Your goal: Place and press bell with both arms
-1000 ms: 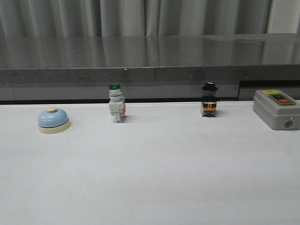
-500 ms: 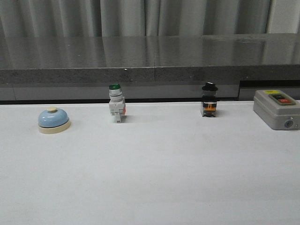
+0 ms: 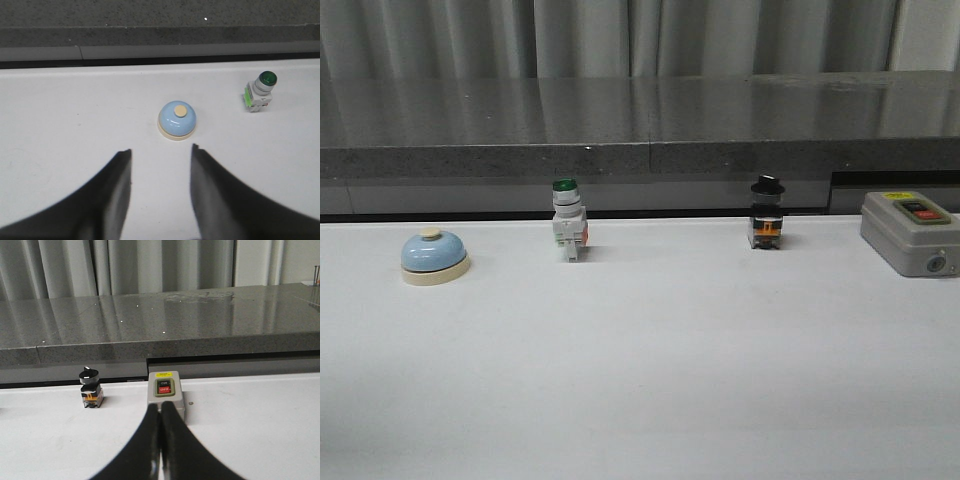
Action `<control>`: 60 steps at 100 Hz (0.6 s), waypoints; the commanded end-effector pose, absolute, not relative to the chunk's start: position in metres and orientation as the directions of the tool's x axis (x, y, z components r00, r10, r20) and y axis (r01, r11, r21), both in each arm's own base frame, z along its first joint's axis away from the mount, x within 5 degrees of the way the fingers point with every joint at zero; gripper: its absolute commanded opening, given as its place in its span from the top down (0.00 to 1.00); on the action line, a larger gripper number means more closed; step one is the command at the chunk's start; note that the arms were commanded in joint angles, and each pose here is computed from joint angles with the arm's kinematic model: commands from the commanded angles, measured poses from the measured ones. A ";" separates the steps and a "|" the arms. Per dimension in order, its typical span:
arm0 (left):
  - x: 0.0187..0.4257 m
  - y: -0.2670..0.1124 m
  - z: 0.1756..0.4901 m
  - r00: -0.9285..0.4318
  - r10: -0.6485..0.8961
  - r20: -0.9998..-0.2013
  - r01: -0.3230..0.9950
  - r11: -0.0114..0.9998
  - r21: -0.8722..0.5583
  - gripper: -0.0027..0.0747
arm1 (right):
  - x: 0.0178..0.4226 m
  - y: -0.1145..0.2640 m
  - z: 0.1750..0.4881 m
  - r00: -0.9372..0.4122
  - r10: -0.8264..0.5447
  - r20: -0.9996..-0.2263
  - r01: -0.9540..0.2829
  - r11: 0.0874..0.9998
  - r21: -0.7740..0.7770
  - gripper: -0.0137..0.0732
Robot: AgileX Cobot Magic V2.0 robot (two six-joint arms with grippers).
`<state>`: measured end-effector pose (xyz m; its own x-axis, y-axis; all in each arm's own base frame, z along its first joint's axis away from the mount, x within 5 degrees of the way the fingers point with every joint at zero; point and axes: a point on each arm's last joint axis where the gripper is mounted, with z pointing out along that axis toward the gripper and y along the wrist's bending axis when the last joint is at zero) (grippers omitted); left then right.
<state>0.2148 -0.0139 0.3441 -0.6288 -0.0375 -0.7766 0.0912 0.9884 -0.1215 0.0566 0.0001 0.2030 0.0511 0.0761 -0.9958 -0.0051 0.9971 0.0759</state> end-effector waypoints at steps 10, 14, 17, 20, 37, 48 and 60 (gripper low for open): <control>0.252 -0.019 0.355 -0.609 -0.088 -0.788 0.102 0.977 -0.188 0.20 | 0.054 0.000 0.216 0.164 0.065 -0.984 -0.004 0.998 0.065 0.92; 0.261 -0.020 0.351 -0.625 -0.111 -0.772 0.096 0.972 -0.217 0.20 | 0.054 0.000 0.216 0.164 0.065 -0.984 -0.004 0.998 0.065 0.92; 0.268 -0.022 0.350 -0.633 -0.117 -0.765 0.097 0.969 -0.228 0.21 | 0.054 0.000 0.216 0.164 0.065 -0.984 -0.004 0.998 0.065 0.92; 0.274 -0.024 0.349 -0.645 -0.113 -0.756 0.101 0.968 -0.231 0.21 | 0.054 0.000 0.216 0.164 0.065 -0.984 -0.004 0.998 0.065 0.92; 0.313 -0.044 0.336 -0.712 -0.055 -0.700 0.157 0.959 -0.235 0.21 | 0.054 0.000 0.216 0.164 0.065 -0.984 -0.004 0.998 0.065 0.92; 0.338 -0.060 0.330 -0.737 -0.013 -0.676 0.197 0.953 -0.232 0.21 | 0.054 0.000 0.216 0.164 0.065 -0.984 -0.004 0.998 0.065 0.92; 0.364 -0.071 0.315 -0.775 0.013 -0.632 0.211 0.948 -0.239 0.21 | 0.054 0.000 0.216 0.164 0.065 -0.984 -0.004 0.998 0.065 0.92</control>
<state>0.3504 -0.0632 0.2996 -0.8109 0.0272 -0.5846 0.1932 0.9554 -0.2235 0.0566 0.0001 0.2030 0.0511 0.0761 -0.9958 -0.0051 0.9971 0.0759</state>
